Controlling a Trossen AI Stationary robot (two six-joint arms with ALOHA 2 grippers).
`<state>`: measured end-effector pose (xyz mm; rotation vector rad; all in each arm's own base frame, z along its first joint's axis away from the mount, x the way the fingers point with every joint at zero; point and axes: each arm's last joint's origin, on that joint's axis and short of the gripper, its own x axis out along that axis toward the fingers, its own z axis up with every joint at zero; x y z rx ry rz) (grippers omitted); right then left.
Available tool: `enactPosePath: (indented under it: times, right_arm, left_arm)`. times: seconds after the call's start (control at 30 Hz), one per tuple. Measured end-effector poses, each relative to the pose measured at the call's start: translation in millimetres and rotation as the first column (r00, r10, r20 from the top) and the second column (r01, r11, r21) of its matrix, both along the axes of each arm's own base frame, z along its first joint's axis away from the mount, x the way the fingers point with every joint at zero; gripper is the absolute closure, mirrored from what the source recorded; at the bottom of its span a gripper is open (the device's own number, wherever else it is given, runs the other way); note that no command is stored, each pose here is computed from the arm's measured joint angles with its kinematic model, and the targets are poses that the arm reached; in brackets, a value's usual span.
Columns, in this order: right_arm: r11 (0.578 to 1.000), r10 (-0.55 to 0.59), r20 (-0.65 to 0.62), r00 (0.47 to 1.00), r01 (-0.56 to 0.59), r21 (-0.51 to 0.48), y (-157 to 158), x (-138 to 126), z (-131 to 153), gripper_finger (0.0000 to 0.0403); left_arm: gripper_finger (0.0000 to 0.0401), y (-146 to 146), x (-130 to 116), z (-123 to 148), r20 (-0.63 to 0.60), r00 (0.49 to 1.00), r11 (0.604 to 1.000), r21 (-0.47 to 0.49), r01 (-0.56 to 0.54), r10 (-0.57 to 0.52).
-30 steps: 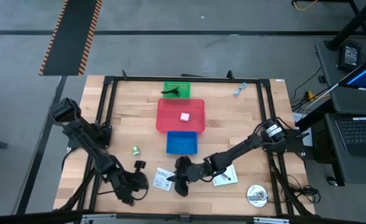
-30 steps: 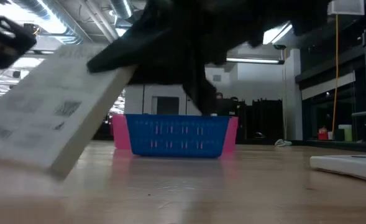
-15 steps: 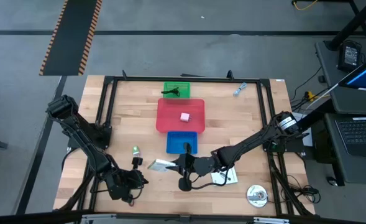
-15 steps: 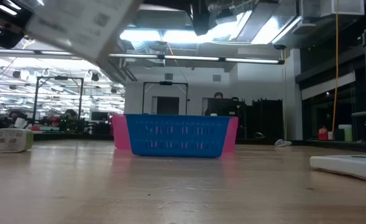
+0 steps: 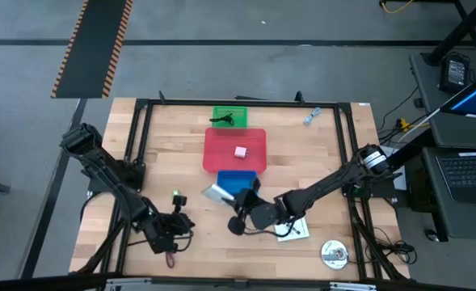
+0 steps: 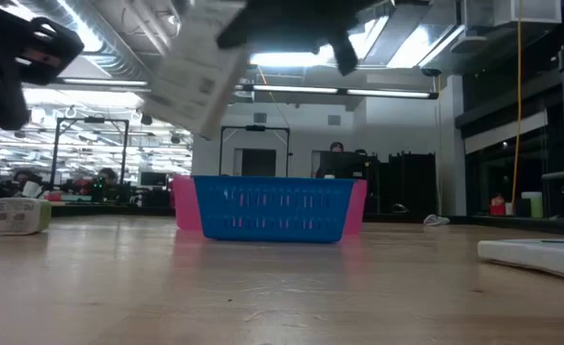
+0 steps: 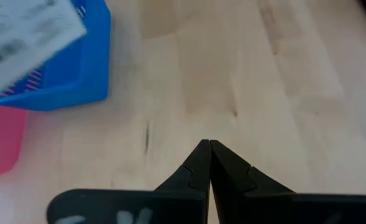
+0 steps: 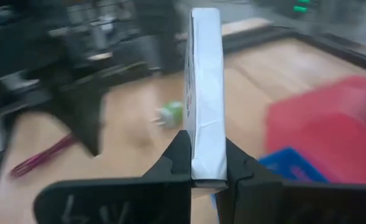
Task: Pick and place items into bin
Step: Put the left white card reader box into the blue bin
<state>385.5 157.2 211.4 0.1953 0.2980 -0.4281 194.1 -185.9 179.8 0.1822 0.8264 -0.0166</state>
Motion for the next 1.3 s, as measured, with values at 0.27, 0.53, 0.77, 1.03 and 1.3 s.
enactPosePath:
  times: [0.27, 0.53, 0.77, 1.03, 1.3]
  right_arm:
    - [0.973, -0.229, 0.067, 0.971, 0.227, 0.029, 1.1, -9.1, -1.0, 0.0386]
    - [0.929, -0.34, 0.074, 0.938, 0.323, 0.18, -2.0, -13.6, -13.5, 0.0386]
    - [0.897, -0.409, 0.095, 0.907, 0.381, 0.222, -2.9, -13.0, -24.7, 0.0386]
    - [0.869, -0.459, 0.126, 0.879, 0.415, 0.271, -3.7, -14.6, -25.4, 0.0386]
    - [0.841, -0.493, 0.131, 0.86, 0.431, 0.328, -2.0, -10.7, -42.7, 0.0386]
  left_arm:
    - [0.0398, 7.8, 3.9, -1.5, -0.051, 0.998, 0.998, 0.052, 0.047, -0.044]
    - [0.0398, 7.7, 3.9, -1.5, -0.057, 0.996, 0.994, 0.073, 0.078, -0.073]
    - [0.0398, 8.1, 4.7, -0.8, -0.031, 0.998, 0.994, 0.09, 0.056, -0.053]
    - [0.0398, 8.0, 5.0, -0.4, -0.018, 1.0, 0.998, 0.06, 0.017, -0.016]
    - [0.0398, 8.0, 5.1, -0.3, -0.016, 1.0, 0.998, 0.061, 0.017, -0.016]
